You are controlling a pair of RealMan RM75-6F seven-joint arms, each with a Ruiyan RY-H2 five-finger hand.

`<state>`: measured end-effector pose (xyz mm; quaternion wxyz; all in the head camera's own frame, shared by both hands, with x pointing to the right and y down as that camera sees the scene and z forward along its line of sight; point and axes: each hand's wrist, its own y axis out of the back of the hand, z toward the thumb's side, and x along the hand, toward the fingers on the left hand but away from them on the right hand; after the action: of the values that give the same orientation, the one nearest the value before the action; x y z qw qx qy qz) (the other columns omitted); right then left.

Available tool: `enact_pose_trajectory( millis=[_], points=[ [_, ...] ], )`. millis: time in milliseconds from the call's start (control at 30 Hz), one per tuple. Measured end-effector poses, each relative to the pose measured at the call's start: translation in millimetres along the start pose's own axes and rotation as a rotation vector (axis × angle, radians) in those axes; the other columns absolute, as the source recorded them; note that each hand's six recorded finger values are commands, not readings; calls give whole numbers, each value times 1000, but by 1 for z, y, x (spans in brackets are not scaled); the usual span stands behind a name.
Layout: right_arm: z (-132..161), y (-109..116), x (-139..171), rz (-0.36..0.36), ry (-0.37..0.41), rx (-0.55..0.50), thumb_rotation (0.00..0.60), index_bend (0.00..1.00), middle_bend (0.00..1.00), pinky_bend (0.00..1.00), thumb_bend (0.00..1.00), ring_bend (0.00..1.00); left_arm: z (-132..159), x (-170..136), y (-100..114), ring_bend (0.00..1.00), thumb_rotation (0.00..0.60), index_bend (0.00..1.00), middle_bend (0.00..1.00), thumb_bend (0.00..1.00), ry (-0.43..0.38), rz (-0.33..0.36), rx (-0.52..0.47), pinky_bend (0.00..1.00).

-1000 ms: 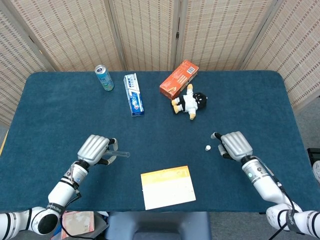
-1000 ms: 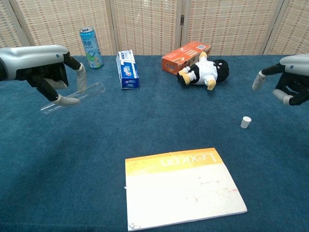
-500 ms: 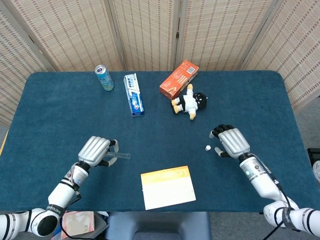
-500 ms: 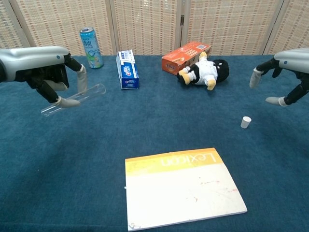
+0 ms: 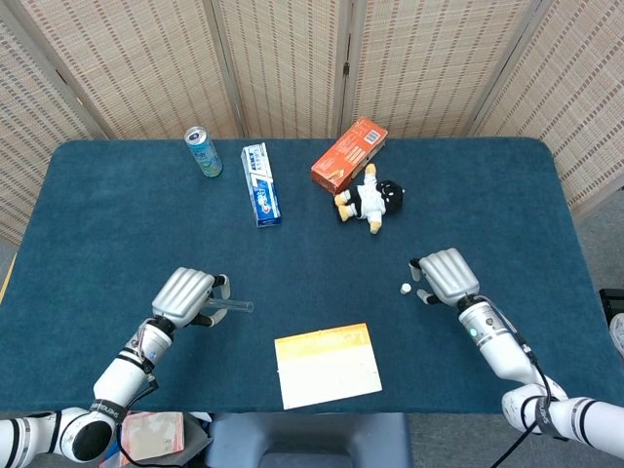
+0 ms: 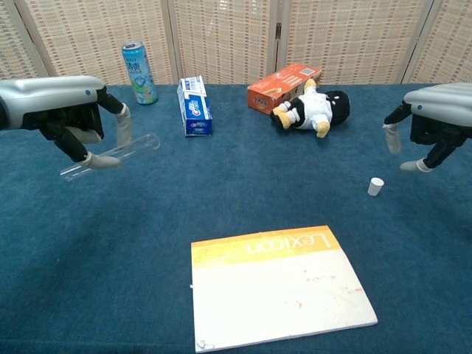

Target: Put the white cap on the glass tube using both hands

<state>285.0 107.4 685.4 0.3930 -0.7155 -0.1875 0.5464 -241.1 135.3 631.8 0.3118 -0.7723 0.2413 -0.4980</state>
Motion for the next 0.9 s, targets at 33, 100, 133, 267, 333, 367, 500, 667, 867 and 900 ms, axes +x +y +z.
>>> enact_pose_trajectory(
  millis=[33,100,133,267,333,367,500,667,867,900],
  points=[
    [0,-1,-1,2,-1,1,600,529,1000,1000,199,1000,0,0,0,1000,600,573,1000,398,0,-1,0,1000],
    [1,-4,-3,6,-3,5,600,529,1000,1000,194,1000,0,0,-1,1000,600,573,1000,398,-1,-3,0,1000],
    [2,-5,-4,8,-4,7,600,529,1000,1000,192,1000,0,0,-2,1000,600,573,1000,399,-1,-5,0,1000],
    [3,-12,-10,21,-5,13,600,529,1000,1000,189,1000,0,1,-4,1000,600,573,1000,398,0,-11,0,1000],
    [4,-16,-14,30,-6,18,600,529,1000,1000,189,1000,0,1,-5,1000,600,573,1000,398,0,-16,0,1000],
    [5,-19,-16,37,-7,21,600,529,1000,1000,189,1000,0,1,-6,1000,600,573,1000,398,1,-18,0,1000],
    [7,-26,-22,56,-6,27,600,520,1000,1000,189,1000,-2,2,-8,1000,600,573,1000,398,5,-25,1,1000],
    [10,-32,-26,69,-1,27,600,453,1000,1000,191,1000,-3,2,-9,1000,600,572,1000,398,6,-28,-1,1000],
    [12,-31,-26,62,6,10,600,383,1000,1000,212,1000,-3,2,-11,1000,600,572,1000,398,5,-35,0,1000],
    [12,-31,-26,62,6,11,600,383,1000,1000,218,1000,-3,2,-11,1000,600,572,1000,398,5,-35,0,1000]
  ],
)
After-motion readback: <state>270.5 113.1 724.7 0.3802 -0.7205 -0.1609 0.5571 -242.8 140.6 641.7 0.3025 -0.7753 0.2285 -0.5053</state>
